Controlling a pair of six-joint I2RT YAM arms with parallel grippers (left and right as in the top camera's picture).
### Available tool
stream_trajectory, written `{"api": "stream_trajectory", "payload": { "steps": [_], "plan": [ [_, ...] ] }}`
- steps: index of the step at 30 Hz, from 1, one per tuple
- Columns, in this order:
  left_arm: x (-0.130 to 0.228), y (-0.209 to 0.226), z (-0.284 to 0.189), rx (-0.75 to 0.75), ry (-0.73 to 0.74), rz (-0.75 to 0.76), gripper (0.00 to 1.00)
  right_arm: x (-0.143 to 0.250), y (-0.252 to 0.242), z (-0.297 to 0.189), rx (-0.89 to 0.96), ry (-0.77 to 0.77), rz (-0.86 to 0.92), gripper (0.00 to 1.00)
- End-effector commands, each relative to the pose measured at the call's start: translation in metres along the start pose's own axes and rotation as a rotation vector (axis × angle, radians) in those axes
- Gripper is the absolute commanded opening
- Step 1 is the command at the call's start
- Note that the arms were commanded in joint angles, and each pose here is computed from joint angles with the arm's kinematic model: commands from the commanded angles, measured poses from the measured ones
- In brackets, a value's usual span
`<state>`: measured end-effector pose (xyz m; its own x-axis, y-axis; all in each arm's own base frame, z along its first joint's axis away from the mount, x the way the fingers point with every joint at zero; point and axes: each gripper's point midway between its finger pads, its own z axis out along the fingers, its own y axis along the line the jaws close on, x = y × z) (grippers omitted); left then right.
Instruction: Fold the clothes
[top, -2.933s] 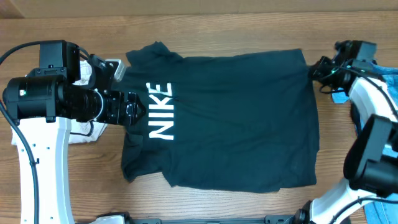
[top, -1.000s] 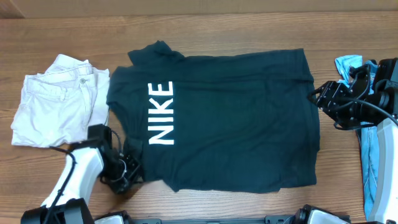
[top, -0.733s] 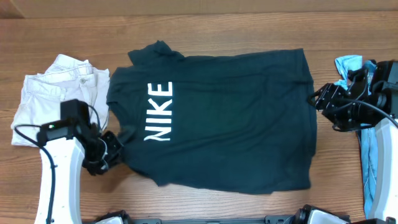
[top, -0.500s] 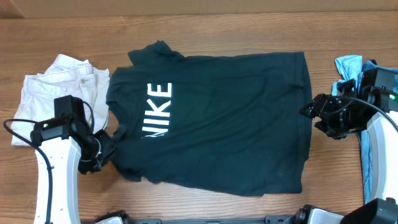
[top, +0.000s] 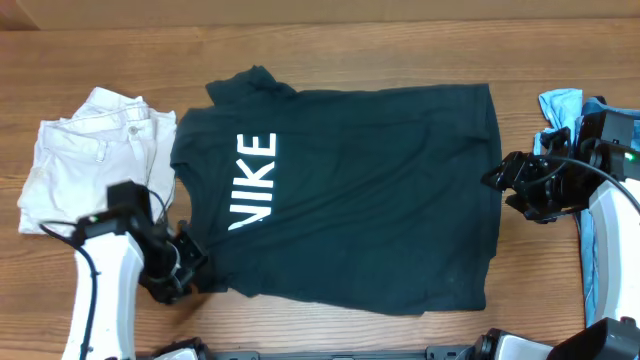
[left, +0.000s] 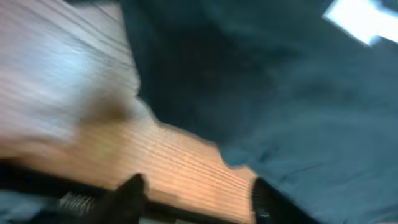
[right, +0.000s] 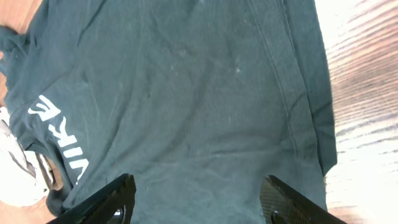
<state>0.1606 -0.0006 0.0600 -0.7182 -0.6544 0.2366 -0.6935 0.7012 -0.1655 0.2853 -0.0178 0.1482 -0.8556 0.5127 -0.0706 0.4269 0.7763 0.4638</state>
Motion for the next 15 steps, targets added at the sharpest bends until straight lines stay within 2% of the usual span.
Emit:
{"api": "stream_trajectory", "payload": {
  "steps": [1, 5, 9, 11, 15],
  "plan": [
    [0.022, 0.006, 0.038, 0.046, 0.089, -0.069, 0.52, 0.000, 0.001, -0.001, 0.001, -0.007, -0.014, 0.69],
    [0.018, 0.010, 0.052, 0.046, 0.057, -0.067, 0.61, -0.002, 0.001, -0.001, -0.001, -0.013, -0.017, 0.68],
    [0.004, 0.017, 0.053, 0.000, -0.009, -0.085, 0.62, -0.003, 0.002, -0.001, -0.002, -0.016, -0.018, 0.68],
    [-0.001, 0.024, 0.053, -0.040, -0.040, -0.102, 0.58, -0.003, 0.002, -0.001, -0.002, -0.016, -0.018, 0.68],
    [-0.008, 0.034, 0.052, -0.095, -0.079, -0.134, 0.42, -0.003, 0.002, -0.001, -0.002, -0.016, -0.018, 0.69]
  ]
}}
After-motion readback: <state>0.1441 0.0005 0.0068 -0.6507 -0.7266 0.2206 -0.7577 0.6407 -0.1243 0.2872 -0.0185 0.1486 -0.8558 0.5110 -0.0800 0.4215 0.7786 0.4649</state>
